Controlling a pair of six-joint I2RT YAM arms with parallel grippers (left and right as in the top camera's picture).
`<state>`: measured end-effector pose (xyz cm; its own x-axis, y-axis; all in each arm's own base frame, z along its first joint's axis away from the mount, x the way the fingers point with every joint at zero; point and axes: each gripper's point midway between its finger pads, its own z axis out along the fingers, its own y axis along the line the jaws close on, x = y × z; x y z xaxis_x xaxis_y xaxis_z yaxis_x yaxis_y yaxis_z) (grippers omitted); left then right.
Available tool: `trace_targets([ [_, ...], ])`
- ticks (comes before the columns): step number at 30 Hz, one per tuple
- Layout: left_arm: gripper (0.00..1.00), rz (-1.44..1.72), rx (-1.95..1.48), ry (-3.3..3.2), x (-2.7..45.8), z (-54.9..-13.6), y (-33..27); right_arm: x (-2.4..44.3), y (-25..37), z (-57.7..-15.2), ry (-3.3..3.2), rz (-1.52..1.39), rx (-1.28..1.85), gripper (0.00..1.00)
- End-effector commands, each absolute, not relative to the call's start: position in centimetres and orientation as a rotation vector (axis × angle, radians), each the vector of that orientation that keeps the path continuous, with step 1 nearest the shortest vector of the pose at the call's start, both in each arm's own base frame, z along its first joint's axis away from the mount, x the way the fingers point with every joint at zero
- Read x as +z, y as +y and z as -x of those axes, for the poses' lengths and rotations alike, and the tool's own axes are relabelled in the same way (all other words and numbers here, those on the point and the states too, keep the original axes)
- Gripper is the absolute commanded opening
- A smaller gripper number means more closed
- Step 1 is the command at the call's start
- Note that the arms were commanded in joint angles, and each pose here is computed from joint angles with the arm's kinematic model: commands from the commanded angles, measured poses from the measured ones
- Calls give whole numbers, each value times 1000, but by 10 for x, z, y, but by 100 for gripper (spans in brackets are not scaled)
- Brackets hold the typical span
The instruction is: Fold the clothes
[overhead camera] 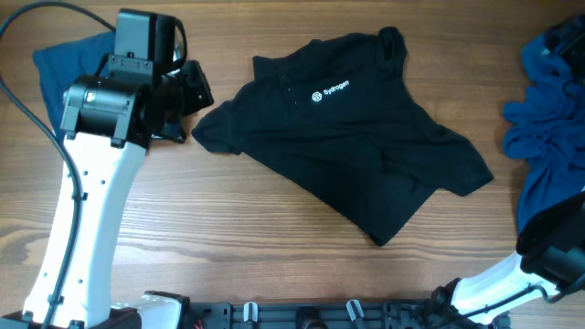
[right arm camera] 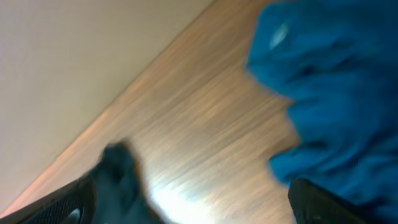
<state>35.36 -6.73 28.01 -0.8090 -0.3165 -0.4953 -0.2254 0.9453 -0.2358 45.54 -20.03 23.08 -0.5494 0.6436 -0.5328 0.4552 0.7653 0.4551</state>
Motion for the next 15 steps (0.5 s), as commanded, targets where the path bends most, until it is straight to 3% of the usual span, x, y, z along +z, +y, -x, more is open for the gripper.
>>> trace_targets([
  [1,4,481,-180,2577,267,-353,-52,241,-131,-448,2309,-637,756,88],
  [4,4,541,-152,2593,250,-364,-39,203,-91,-404,2592,-698,751,66],
  [8,4,576,-125,2637,223,-382,-33,159,-32,-348,2959,-696,702,66],
  [15,4,586,-132,2782,161,-403,-45,126,56,-298,3251,-512,595,66],
])
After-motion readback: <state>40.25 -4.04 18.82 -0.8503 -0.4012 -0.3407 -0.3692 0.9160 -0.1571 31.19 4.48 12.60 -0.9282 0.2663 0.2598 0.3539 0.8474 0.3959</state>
